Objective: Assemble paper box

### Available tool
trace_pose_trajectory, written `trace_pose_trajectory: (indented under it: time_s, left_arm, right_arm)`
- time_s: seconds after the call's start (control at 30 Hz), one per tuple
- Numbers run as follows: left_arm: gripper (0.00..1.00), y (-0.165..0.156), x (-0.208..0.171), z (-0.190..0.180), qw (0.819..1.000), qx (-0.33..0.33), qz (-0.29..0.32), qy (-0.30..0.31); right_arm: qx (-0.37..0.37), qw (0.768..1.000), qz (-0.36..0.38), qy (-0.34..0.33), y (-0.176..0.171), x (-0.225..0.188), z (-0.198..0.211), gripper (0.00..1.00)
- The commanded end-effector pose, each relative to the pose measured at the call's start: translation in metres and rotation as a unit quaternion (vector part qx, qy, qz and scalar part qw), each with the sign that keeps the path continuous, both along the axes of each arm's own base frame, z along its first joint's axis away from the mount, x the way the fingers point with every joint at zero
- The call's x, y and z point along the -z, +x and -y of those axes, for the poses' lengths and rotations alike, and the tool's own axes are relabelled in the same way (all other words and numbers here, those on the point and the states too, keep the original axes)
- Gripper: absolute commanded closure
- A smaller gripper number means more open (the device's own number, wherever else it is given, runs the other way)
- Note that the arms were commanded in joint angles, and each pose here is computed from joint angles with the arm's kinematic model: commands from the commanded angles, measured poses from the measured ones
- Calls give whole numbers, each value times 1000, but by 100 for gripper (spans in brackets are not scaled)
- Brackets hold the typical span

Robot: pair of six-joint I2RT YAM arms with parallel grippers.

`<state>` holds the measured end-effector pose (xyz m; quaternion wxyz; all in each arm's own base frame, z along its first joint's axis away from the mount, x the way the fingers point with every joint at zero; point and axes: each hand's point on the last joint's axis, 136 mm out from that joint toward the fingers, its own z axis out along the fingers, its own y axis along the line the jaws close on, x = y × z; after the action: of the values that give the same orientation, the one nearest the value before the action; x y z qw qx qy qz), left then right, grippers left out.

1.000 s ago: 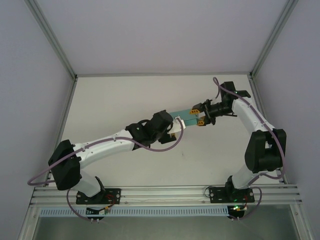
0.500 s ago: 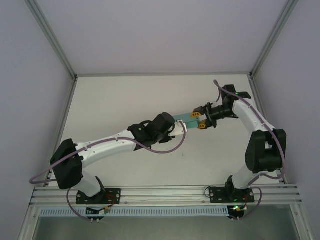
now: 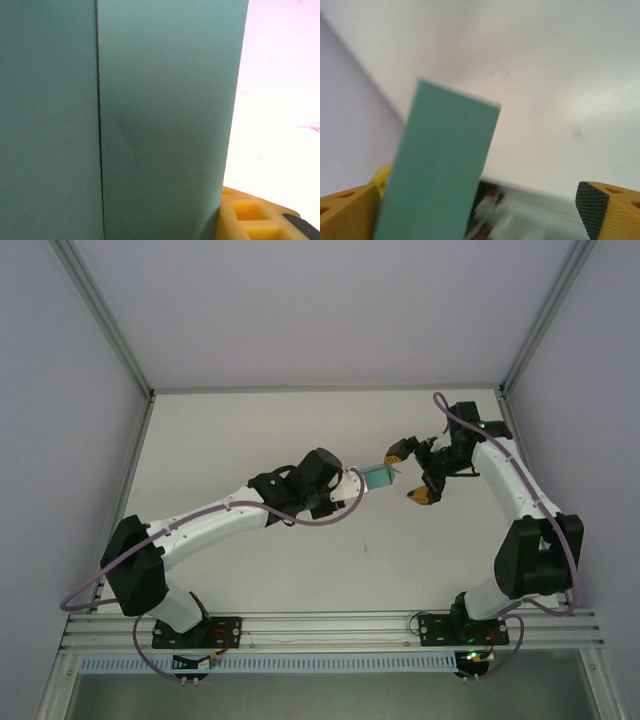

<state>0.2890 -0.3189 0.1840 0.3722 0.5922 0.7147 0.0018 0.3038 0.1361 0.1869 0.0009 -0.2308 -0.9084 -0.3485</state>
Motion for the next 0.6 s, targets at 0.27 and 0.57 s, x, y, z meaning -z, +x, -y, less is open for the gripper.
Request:
trace_pose_trajectory:
  time_s: [0.27,0.57]
  left_arm:
    - [66,-42,69,-45,957,33,-271,95]
    - [65,-13,81,-37,959,6,-269,89]
  right_arm:
    - [-102,887,420,-163,41,-36,31,0]
    - [-267,883,383,-39,19,-8,-36,14]
